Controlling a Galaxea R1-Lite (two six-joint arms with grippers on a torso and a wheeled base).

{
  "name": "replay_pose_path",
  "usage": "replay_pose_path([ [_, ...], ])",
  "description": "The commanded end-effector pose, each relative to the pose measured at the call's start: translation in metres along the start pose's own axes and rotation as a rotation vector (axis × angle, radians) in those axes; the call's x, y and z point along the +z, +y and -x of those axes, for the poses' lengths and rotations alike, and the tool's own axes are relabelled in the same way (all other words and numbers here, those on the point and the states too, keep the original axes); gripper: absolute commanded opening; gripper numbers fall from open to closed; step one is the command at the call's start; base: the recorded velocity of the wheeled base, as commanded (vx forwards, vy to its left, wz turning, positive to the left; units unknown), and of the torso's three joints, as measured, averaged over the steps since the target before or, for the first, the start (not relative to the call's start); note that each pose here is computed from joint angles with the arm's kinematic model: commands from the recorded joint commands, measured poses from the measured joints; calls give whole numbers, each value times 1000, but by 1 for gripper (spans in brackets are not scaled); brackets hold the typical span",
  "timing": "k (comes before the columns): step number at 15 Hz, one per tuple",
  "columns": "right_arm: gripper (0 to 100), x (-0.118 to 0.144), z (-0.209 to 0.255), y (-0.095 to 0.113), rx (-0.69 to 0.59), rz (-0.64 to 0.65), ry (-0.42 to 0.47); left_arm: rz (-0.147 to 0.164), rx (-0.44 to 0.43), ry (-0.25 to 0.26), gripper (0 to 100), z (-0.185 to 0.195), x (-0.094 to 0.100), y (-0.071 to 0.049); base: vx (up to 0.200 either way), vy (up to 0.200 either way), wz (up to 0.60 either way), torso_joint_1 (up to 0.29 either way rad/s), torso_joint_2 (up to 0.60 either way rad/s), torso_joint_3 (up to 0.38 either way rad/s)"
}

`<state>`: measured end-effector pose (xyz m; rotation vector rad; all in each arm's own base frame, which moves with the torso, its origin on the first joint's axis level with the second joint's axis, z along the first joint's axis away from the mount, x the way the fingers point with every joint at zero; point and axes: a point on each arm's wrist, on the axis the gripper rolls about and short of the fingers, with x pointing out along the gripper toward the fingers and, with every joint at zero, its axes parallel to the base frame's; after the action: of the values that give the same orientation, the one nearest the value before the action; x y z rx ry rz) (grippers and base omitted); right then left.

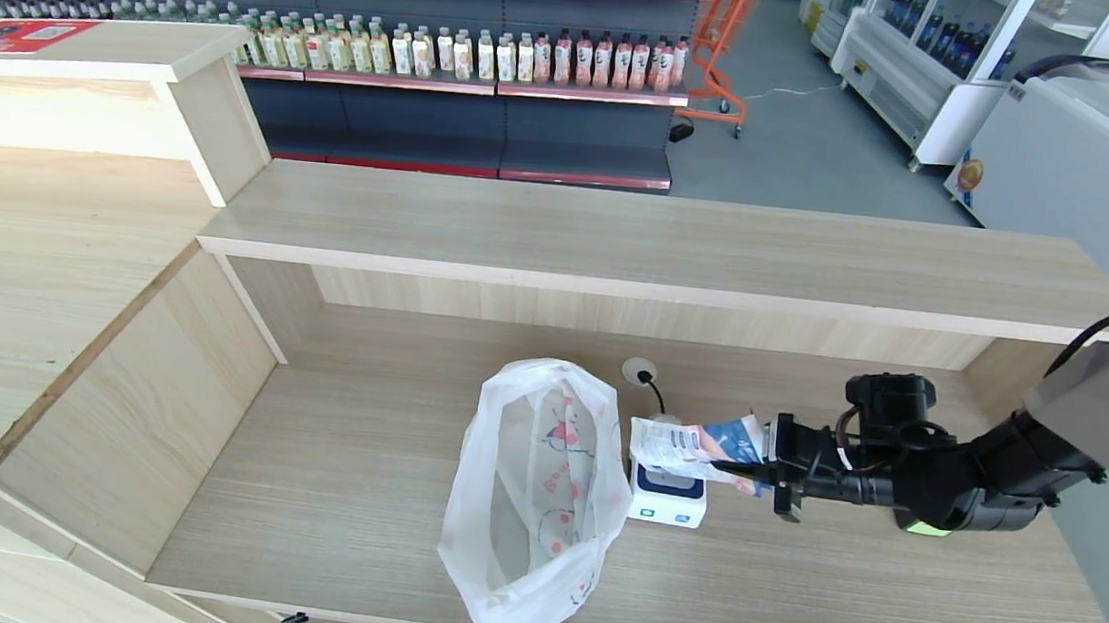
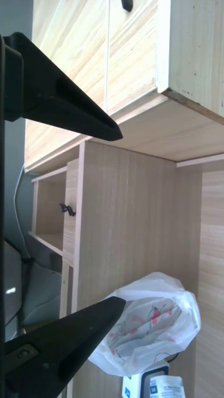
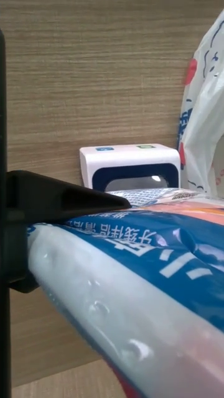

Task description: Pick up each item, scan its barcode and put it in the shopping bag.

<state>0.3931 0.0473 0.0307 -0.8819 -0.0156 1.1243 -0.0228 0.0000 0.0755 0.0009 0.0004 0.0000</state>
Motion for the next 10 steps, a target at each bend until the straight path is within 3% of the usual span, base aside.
replay_pose_path([
  [1,0,1,-1,0,0,-13,-3,-1,0,1,100,0,0,0,0,0,0,0,0,0],
  [3,0,10,5,-8,-22,-68,-13,-1,0,1,100,0,0,0,0,0,0,0,0,0],
  [4,0,32,18,-18,-51,-193,-35,-1,0,1,100,0,0,0,0,0,0,0,0,0],
  [5,0,80,39,-27,-85,-488,-86,1,0,0,100,0,0,0,0,0,0,0,0,0],
  [7,0,137,54,-28,-185,-883,-90,1,0,1,100,0,0,0,0,0,0,0,0,0],
  [8,0,152,49,-22,-185,-1018,-60,-1,0,1,100,0,0,0,0,0,0,0,0,0],
  [10,0,160,32,-2,-83,-1098,17,-1,0,0,100,0,0,0,0,0,0,0,0,0],
])
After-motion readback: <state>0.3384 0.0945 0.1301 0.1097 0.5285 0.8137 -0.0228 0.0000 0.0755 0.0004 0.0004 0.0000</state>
